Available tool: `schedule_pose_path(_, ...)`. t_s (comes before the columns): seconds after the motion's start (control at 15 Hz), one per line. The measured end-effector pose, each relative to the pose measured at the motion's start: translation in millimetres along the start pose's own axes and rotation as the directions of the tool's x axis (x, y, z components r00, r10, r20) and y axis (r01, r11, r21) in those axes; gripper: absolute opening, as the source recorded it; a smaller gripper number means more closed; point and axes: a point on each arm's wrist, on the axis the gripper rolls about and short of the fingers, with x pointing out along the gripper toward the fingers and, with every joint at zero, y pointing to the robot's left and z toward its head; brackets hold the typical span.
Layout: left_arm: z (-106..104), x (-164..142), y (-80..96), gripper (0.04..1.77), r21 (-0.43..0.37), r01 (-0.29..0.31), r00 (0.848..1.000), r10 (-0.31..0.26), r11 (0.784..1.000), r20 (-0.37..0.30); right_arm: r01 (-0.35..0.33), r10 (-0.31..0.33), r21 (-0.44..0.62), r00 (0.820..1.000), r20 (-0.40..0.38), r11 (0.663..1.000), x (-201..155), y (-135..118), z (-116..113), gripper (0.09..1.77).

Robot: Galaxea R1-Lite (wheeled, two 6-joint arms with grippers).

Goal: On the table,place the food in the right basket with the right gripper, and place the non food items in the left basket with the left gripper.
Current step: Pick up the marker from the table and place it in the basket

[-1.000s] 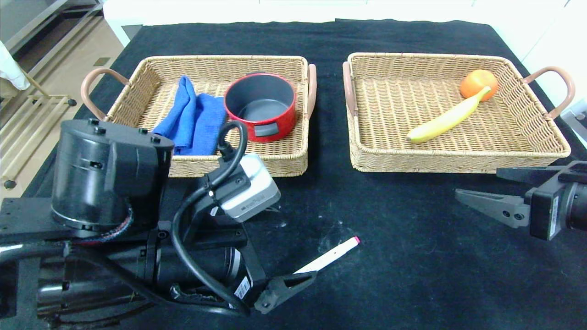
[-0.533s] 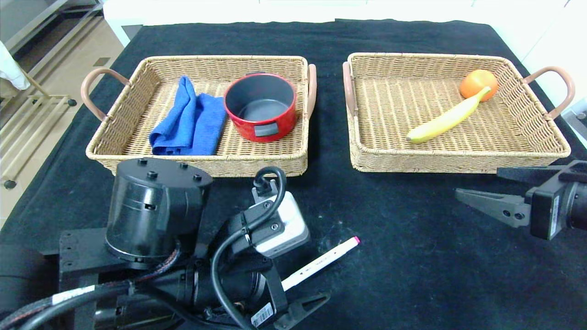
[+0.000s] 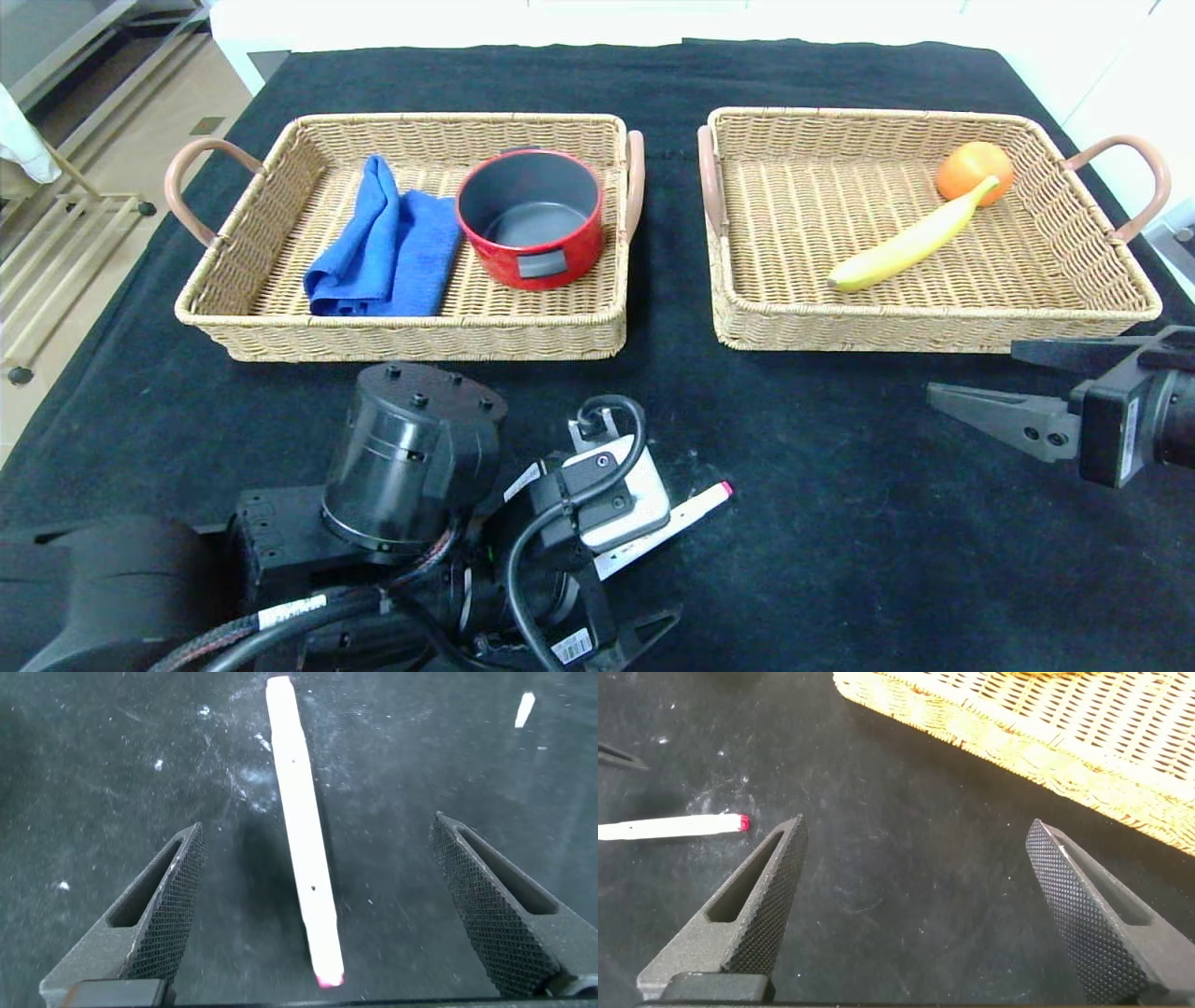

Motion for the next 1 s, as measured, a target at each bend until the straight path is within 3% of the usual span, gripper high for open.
schedule_pose_path(0.47, -5, 16, -4.9, 1.72, 0.024, -0.007, 0.999, 0.007, 1.0, -0.035, 0.003, -0.003, 0.0, 1.0, 0.004, 1.0, -1, 0, 1, 1.71)
schedule_pose_path(0.73, -5, 23, -4.5, 1.72, 0.026, -0.043, 0.999, 0.043, 0.999, -0.003, 0.002, -0.002, -0.001, 1.0, 0.006, 1.0, -2, 0, 1, 1.71)
schedule_pose_path(1.0, -10, 26, -7.0, 1.72, 0.024, -0.04, 0.999, 0.04, 0.999, -0.02, 0.002, -0.002, -0.001, 1.0, 0.008, 1.0, -2, 0, 1, 1.71)
